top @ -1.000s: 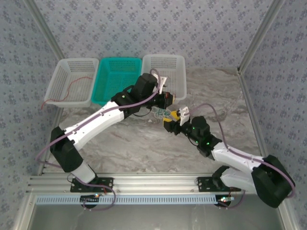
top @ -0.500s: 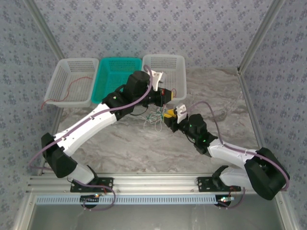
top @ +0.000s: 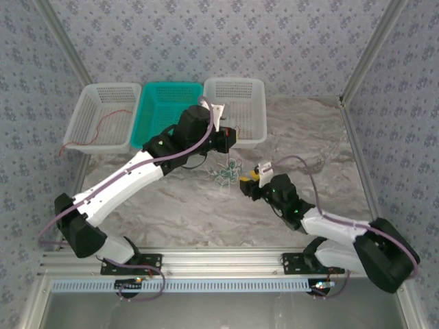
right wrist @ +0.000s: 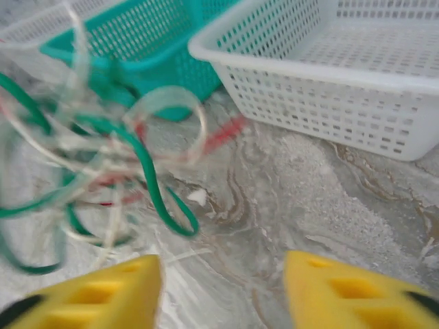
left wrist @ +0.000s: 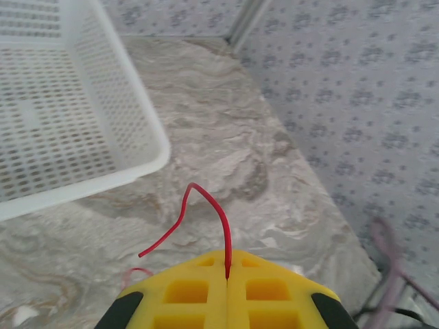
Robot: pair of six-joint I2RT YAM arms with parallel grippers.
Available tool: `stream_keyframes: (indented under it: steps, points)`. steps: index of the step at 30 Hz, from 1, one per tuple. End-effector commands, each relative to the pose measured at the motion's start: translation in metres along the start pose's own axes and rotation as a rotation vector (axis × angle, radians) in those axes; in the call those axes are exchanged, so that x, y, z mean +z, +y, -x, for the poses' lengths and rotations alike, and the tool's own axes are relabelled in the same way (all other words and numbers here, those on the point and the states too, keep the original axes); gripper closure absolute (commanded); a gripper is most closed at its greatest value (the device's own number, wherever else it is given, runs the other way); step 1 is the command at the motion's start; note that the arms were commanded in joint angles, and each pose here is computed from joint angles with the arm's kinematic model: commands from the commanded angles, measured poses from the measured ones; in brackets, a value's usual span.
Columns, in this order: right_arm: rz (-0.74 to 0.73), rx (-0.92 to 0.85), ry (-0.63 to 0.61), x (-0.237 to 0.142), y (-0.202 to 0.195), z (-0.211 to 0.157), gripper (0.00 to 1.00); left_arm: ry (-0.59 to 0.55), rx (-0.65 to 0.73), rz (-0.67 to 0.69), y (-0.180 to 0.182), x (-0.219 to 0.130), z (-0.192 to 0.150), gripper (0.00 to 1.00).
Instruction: Untangle the cables
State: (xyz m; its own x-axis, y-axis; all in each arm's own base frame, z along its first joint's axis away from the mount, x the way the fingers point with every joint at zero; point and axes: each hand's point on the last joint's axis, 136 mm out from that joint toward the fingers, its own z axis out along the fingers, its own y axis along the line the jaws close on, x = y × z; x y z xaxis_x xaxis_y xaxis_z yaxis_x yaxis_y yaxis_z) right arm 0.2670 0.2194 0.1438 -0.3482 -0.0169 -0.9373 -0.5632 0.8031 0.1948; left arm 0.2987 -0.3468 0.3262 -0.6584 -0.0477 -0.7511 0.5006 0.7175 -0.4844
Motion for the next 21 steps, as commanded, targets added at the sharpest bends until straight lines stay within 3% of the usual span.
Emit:
stream_keyframes:
  steps: [1, 3, 5, 10, 16, 21]
  points:
    - [0.01, 0.011, -0.1, -0.023, 0.01, 0.023, 0.32, -0.021, -0.031, 0.125, 0.029, 0.003, -0.004, 1.0]
    - [0.052, -0.01, -0.122, -0.034, 0.021, 0.03, 0.22, -0.016, -0.046, 0.149, 0.036, 0.006, -0.009, 1.0]
    - [0.07, -0.014, -0.121, -0.04, 0.029, 0.034, 0.01, -0.006, -0.062, 0.14, 0.037, 0.009, -0.015, 1.0]
    - [0.086, -0.056, -0.168, -0.033, 0.041, 0.045, 0.0, 0.008, -0.079, 0.093, 0.032, 0.01, -0.021, 1.0]
    - [0.155, -0.466, -0.076, 0.008, 0.06, 0.033, 0.0, 0.074, -0.032, -0.073, 0.001, 0.009, -0.03, 1.0]
    - [0.181, -0.393, -0.066, 0.042, 0.049, 0.032, 0.02, 0.075, -0.047, -0.102, -0.004, 0.003, -0.03, 1.0]
